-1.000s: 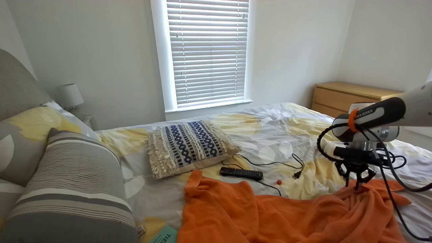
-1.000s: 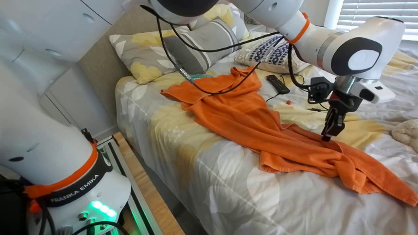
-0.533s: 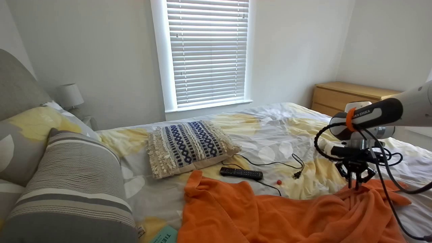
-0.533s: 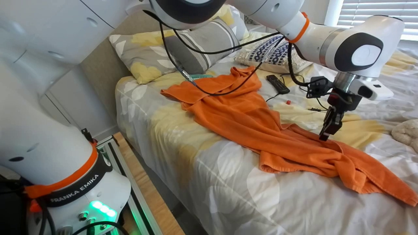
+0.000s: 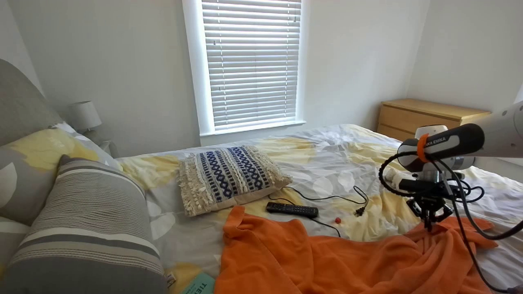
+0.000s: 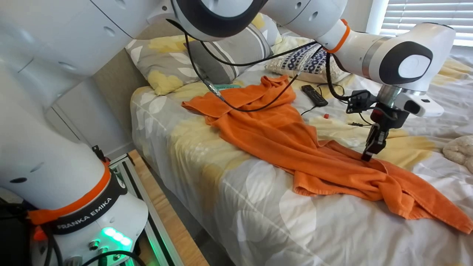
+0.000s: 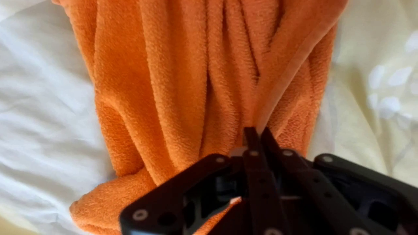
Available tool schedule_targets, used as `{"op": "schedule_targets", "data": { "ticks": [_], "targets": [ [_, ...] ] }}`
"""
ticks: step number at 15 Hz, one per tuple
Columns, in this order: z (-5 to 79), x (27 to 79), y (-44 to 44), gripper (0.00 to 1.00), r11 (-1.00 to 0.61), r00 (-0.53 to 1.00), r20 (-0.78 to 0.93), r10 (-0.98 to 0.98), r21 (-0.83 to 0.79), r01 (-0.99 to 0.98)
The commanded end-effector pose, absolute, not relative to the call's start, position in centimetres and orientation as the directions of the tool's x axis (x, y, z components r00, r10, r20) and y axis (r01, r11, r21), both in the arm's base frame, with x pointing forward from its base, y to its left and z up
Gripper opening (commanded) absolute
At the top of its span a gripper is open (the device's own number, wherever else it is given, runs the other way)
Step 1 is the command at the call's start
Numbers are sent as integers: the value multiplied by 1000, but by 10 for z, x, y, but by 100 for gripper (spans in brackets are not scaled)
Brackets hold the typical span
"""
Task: Spread the towel
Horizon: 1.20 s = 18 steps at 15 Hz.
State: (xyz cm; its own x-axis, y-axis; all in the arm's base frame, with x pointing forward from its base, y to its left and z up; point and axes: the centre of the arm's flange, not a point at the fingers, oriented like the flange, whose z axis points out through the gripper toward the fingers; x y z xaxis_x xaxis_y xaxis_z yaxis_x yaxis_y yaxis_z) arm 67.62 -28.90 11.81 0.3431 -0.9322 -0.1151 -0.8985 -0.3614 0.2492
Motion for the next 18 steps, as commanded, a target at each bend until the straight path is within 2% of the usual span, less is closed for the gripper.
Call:
{"op": "schedule_targets", "data": {
  "ticks": [1,5,10,16,17,18],
  "targets": [
    [117,687,-294,0,-364,357,-72,-931,244,-899],
    [133,705,-297,1,-431,443,65,-894,145,-891],
    [175,761,-281,1,-558,545,275,-792,36,-829],
    [229,830,-266,1,-720,631,478,-611,-3,-694],
    [237,836,-266,1,-742,634,511,-580,-11,-670],
    [240,793,-248,3,-700,625,442,-643,-9,-714]
  ]
}}
